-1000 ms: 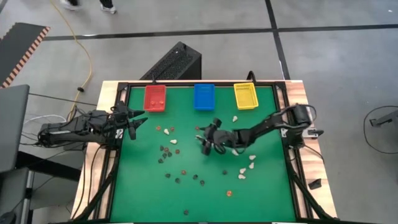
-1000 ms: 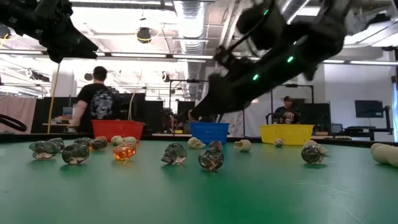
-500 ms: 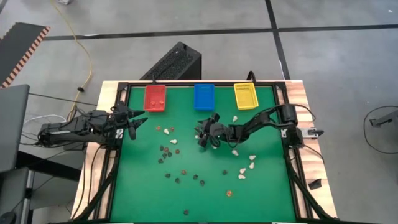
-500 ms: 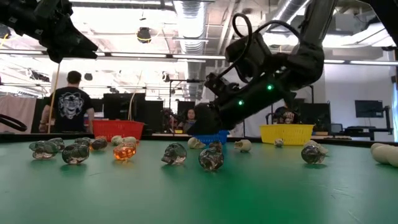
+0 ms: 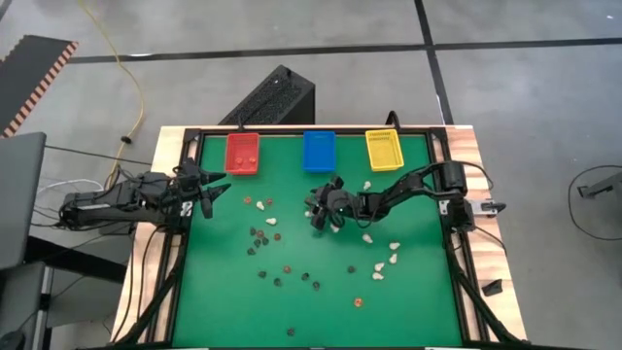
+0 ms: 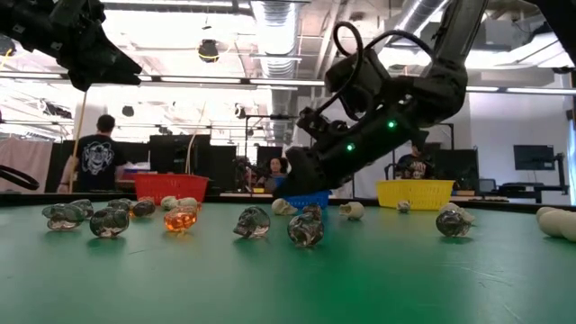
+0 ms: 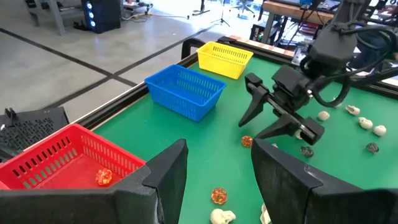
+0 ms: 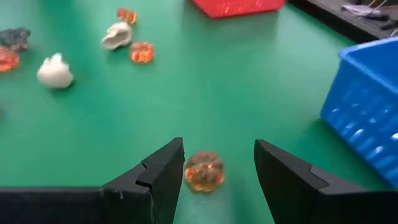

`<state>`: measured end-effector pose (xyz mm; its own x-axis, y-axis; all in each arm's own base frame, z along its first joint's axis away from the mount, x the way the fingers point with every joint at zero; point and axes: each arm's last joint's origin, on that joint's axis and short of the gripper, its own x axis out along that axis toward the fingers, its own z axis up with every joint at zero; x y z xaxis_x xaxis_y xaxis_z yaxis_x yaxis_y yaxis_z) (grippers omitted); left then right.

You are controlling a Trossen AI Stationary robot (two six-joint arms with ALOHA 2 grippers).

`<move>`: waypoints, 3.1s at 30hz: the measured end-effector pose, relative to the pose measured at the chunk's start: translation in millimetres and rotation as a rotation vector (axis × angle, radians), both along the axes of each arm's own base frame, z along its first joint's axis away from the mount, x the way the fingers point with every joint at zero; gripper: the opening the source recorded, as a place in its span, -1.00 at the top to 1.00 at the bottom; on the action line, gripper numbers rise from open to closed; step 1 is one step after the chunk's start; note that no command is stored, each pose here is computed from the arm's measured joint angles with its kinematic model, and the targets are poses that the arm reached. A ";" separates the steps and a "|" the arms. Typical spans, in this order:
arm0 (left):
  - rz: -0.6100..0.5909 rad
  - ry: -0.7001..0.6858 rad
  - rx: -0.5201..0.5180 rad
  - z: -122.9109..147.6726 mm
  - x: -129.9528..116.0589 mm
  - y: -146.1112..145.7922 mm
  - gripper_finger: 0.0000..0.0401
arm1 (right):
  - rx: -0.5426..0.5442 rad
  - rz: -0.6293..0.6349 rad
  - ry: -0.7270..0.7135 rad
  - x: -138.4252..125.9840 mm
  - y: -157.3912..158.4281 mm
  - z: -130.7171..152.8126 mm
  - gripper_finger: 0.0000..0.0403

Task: Sort Halloween decoration
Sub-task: Put the orange pumpkin toy into the red bin

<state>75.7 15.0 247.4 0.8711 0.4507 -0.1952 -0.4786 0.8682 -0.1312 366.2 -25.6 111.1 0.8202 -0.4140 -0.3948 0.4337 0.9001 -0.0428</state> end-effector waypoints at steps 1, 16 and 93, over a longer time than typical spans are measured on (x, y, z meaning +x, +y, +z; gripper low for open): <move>0.000 0.000 0.000 0.0 0.0 0.0 0.16 | 0.000 -0.003 -0.001 0.0 -1.2 0.1 -0.12; -0.001 0.002 0.003 -0.1 0.0 0.0 0.16 | 0.029 0.003 0.015 -1.0 -4.5 -2.1 -0.12; -0.001 0.001 0.003 0.0 0.0 0.0 0.16 | 0.075 0.010 0.116 7.1 -13.8 0.3 -0.12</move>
